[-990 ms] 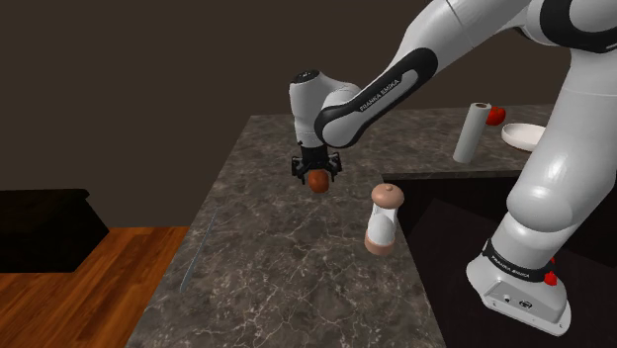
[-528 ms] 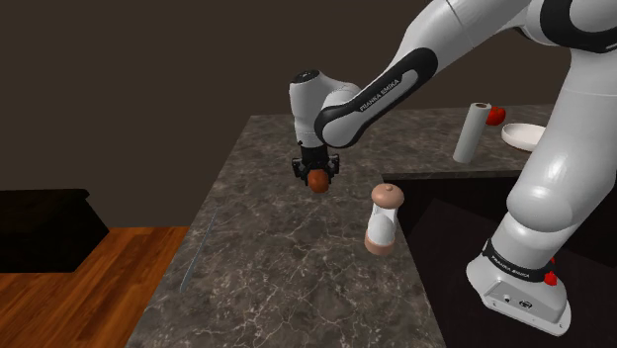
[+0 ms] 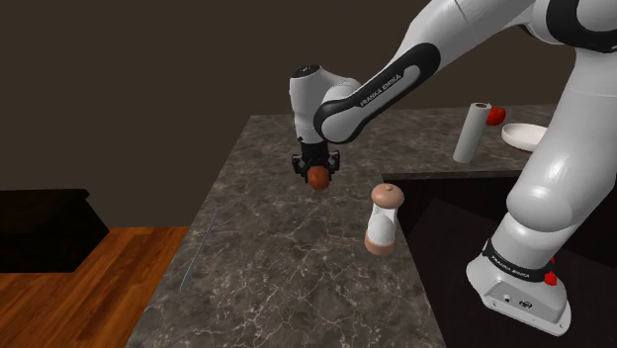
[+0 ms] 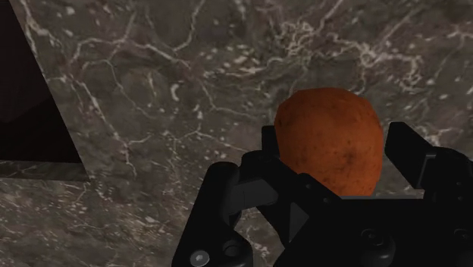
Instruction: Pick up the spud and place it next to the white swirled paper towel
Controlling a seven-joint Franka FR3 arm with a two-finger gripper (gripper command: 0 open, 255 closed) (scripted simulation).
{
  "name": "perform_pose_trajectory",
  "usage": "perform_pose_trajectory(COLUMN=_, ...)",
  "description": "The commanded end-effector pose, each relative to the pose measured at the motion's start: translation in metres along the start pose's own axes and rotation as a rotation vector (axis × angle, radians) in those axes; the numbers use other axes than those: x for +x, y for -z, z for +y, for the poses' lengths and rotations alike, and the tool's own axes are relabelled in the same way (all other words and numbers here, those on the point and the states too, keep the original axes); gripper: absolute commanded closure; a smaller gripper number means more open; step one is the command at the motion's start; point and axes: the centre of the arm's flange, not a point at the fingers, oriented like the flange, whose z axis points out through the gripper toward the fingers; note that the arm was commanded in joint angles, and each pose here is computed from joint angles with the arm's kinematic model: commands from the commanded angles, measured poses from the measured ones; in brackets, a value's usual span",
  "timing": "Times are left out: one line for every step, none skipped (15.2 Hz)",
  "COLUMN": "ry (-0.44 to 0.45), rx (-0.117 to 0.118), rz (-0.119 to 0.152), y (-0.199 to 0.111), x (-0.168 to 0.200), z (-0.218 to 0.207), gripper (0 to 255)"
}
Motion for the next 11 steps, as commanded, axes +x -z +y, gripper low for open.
perform_pose_trajectory(ry=0.0, rx=0.0, rz=0.0, y=0.009, x=0.0, z=0.0, gripper=255)
perform_pose_trajectory(ry=0.0, rx=0.0, rz=0.0, y=0.015, x=0.001, z=0.0, gripper=255)
perform_pose_trajectory(ry=0.0, rx=0.0, rz=0.0, y=0.02, x=0.002, z=0.001, gripper=255)
perform_pose_trajectory(ry=0.0, rx=0.0, rz=0.0, y=0.025, x=0.002, z=0.001, gripper=255)
perform_pose_trajectory(ry=0.0, rx=0.0, rz=0.0, y=0.03, x=0.003, z=0.001, gripper=255)
perform_pose_trajectory(ry=0.0, rx=0.0, rz=0.0, y=0.035, x=0.004, z=0.002, gripper=255)
perform_pose_trajectory(ry=0.0, rx=0.0, rz=0.0, y=0.041, x=0.004, z=0.002, gripper=255)
perform_pose_trajectory(ry=0.0, rx=0.0, rz=0.0, y=0.046, x=0.005, z=0.002, gripper=255)
perform_pose_trajectory(ry=0.0, rx=0.0, rz=0.0, y=0.051, x=0.005, z=0.003, gripper=255)
perform_pose_trajectory(ry=0.0, rx=0.0, rz=0.0, y=0.056, x=0.006, z=0.003, gripper=255)
perform_pose_trajectory(ry=0.0, rx=0.0, rz=0.0, y=0.062, x=0.007, z=0.003, gripper=255)
